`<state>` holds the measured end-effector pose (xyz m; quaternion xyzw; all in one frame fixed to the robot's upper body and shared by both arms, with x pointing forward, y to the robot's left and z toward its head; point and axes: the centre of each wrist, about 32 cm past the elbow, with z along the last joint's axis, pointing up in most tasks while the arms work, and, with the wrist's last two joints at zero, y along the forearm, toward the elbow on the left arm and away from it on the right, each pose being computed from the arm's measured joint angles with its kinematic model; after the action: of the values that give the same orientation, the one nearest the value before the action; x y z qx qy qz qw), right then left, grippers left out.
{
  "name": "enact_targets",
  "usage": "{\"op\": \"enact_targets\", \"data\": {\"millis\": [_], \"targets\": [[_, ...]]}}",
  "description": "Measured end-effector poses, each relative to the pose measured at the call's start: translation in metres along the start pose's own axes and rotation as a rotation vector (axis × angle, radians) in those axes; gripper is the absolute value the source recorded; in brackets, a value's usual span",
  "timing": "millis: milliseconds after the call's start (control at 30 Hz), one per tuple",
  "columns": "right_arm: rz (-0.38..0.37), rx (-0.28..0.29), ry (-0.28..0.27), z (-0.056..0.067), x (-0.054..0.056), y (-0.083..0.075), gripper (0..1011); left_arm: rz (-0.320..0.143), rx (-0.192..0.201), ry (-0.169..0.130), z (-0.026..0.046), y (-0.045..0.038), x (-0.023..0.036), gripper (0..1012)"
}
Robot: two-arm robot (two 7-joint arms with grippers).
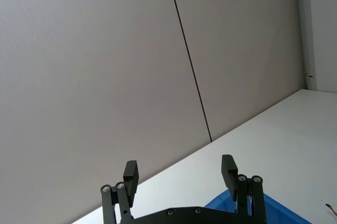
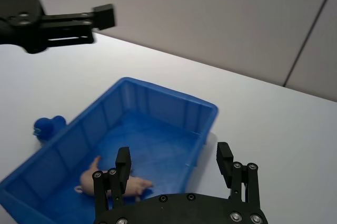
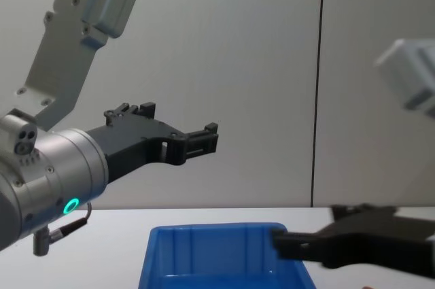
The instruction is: Pick up the two dolls from the table and place them into the box.
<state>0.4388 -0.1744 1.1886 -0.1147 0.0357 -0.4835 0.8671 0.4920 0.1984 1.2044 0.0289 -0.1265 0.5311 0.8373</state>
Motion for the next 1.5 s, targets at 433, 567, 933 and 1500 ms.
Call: {"op": "enact_targets", "data": {"millis": [433,567,933,1500], "targets": [[-0.006,-0.053,-0.019,-0.002,0.047,-0.037,1001,0.0,0.0,0.0,0.0,0.0,0.0,1001],[0.0,-0.061,-0.037,-0.004,0.056,-0.05,1001,0.0,0.0,0.0,0.0,0.0,0.0,1001],[0.012,-0.1,-0.075,-0.013,0.072,-0.077,1001,0.0,0.0,0.0,0.0,0.0,0.0,1001],[0.049,-0.167,-0.093,-0.03,0.075,-0.079,1001,0.0,0.0,0.0,0.0,0.0,0.0,1001]]}}
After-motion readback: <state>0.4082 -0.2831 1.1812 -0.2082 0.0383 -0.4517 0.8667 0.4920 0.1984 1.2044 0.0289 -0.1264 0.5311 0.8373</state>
